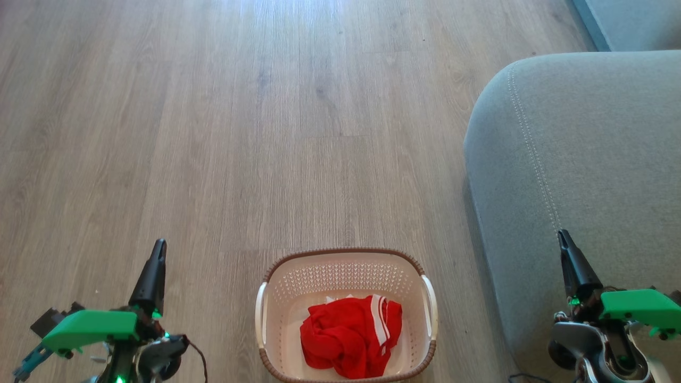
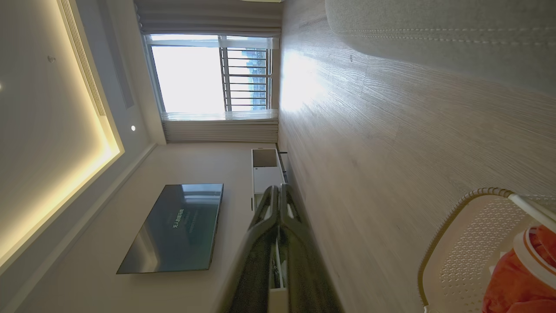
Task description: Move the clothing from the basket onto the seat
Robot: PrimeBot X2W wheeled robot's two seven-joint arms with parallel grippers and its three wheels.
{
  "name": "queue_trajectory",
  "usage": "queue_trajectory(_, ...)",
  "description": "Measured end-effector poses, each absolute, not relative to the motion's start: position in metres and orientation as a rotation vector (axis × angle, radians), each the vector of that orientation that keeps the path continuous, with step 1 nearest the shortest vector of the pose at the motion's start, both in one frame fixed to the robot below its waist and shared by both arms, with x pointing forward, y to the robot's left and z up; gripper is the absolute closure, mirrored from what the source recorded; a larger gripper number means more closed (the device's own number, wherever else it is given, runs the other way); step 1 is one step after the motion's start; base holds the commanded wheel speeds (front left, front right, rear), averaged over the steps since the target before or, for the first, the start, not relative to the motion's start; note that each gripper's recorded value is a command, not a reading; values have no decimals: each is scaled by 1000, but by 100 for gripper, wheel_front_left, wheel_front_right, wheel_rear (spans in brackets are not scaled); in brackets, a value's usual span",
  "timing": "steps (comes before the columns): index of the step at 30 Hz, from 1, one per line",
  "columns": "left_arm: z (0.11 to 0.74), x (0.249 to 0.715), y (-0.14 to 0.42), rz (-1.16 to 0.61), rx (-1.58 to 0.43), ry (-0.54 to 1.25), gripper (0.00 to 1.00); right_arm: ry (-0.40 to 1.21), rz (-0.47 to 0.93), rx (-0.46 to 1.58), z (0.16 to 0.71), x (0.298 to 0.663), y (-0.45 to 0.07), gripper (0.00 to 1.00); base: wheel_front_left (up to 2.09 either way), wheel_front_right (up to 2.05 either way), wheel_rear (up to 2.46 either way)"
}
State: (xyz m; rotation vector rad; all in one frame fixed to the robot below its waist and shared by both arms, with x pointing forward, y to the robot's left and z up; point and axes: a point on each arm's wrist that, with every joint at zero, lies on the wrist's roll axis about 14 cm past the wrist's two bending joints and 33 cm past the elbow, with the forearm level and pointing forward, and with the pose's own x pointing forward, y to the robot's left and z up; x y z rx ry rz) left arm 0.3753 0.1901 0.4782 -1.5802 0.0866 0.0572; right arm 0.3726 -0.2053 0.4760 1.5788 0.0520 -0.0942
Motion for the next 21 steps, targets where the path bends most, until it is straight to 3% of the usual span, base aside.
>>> queue_trajectory(18, 478, 375, 190, 57, -1580, 87, 100, 52, -94, 1579, 476, 373, -205, 100, 0, 0, 0)
queue_trajectory(19, 477, 375, 190, 60, -1581, 90, 0, 55, -96, 1579, 475, 372, -205, 0, 0, 0, 0)
queue_trajectory(20, 473, 373, 190, 72, -1582, 99, 0, 66, -108, 1580, 470, 370, -205, 0, 0, 0, 0)
queue_trajectory(21, 465, 370, 189, 92, -1584, 118, 100, 87, -126, 1583, 462, 367, -204, 100, 0, 0, 0)
